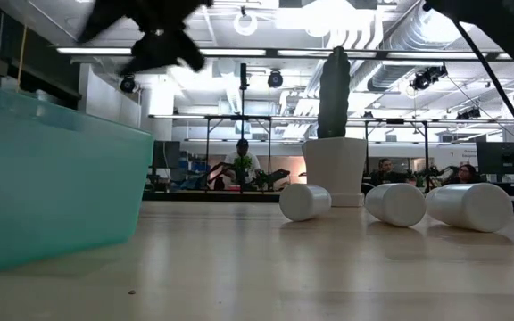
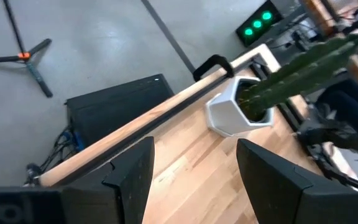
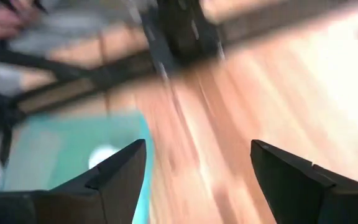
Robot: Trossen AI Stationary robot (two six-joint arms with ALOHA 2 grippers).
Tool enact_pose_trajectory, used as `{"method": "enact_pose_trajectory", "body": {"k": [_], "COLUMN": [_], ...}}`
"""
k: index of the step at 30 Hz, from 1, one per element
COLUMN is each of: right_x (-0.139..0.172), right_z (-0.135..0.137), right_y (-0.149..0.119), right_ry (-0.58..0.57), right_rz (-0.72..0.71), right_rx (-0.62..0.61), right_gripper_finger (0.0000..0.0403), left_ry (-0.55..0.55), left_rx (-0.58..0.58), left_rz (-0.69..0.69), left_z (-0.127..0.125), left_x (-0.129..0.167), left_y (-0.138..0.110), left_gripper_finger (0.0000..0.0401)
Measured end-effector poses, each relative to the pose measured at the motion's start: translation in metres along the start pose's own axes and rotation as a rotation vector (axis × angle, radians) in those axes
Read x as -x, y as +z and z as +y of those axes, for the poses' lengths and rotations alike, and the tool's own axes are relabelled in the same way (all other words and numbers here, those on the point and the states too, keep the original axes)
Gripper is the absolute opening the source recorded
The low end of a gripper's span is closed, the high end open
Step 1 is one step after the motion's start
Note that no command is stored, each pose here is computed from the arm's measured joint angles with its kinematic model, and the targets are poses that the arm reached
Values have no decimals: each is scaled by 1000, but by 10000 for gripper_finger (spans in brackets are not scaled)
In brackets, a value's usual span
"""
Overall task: Pick and place pill bottles into a basket
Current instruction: Put the white pill bottle into the green bin
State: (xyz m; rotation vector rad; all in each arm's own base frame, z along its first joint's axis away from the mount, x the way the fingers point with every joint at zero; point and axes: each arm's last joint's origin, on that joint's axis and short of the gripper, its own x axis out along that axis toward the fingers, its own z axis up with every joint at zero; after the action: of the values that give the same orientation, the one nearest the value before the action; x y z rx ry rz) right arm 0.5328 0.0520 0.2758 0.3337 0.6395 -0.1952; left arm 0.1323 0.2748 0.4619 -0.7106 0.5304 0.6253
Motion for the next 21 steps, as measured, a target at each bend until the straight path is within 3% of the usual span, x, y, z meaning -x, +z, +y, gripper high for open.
{"method": "enact_pose_trajectory", "body": {"k": [8,12,17,21], "right_x": [26,32,41,44], "right_z": [-29,-39,-49,-55], "right_y": [-19,-31,-41,-42], "right_ry": [-120,-224,-425,-502], "right_rz": [408,562,629,636], "right_rx": [-355,-448,-529,-572], "right_gripper_finger": [268,266,265,265], "left_ry": [52,42,-13,-68], "left_rx": [49,39,-50,-110], "left_rz": [9,17,41,72], "left_z": [1,-4,-21,-38], "left_x": [0,-3,-12,-19], "left_y": [-1,-2,-4,-8], "left_gripper_finger": [262,262,262,262]}}
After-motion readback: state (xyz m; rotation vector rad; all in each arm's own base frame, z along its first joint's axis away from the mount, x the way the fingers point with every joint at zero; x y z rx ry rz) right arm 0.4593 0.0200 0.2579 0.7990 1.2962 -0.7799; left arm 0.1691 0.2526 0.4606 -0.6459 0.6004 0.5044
